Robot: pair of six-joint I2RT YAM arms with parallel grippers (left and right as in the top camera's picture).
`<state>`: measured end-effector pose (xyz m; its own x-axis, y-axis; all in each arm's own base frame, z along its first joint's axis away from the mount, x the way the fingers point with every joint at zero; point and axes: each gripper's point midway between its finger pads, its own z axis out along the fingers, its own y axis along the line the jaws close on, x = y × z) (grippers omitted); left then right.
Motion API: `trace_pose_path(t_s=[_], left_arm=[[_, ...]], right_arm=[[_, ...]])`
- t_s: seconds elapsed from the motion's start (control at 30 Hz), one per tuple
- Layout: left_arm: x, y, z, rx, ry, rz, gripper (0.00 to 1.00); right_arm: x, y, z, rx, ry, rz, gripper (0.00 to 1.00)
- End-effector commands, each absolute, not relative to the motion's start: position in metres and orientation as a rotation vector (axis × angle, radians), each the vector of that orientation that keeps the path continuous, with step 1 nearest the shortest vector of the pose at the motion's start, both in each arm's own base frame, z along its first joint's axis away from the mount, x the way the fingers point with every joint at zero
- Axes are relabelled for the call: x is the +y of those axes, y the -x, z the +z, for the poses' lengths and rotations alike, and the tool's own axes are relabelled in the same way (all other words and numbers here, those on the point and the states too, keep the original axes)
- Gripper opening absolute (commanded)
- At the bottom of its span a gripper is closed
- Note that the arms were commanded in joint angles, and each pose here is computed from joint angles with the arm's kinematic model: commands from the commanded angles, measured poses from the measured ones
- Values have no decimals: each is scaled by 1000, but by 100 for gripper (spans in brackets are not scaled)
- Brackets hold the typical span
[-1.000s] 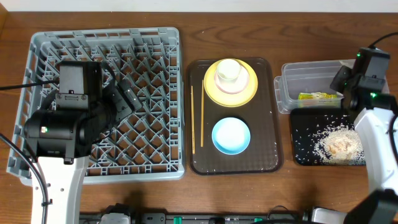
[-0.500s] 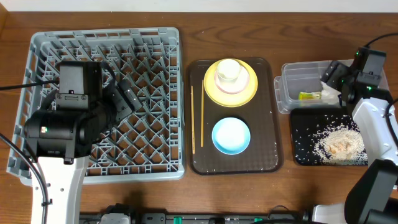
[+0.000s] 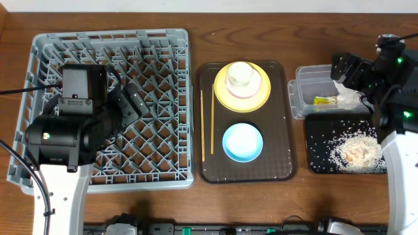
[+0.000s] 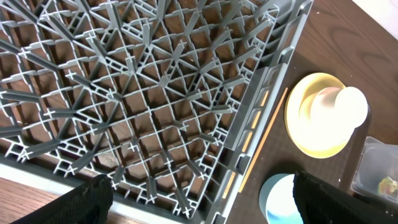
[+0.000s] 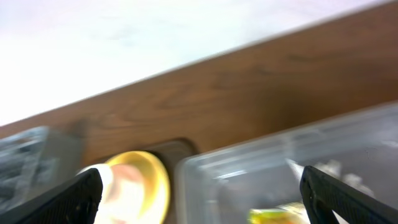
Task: Sort waste into correct bins and load items into the dishwasher rack
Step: 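Carry the tissue into the clear plastic bin and release it, then swing the left arm right over the brown tray toward the chopsticks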
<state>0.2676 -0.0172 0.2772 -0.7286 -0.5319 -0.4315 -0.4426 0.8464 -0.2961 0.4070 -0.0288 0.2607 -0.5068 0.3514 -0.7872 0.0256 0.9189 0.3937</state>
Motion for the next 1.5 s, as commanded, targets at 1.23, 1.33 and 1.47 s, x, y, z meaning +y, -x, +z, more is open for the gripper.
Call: trace_pose_path(t_s=[1.23,1.33,1.47], left_arm=[[-16,-286,290,2412,748,-277,98],[-22,-298,299,2365,721,-331,83],[-53,-283,291,2483,645,-518,38]], right_arm=[[-7,-399,271,2059,-161,541,99],[-7,-399,271,2059,-161,541,99],[-7,-399,271,2058,-161,541,99]])
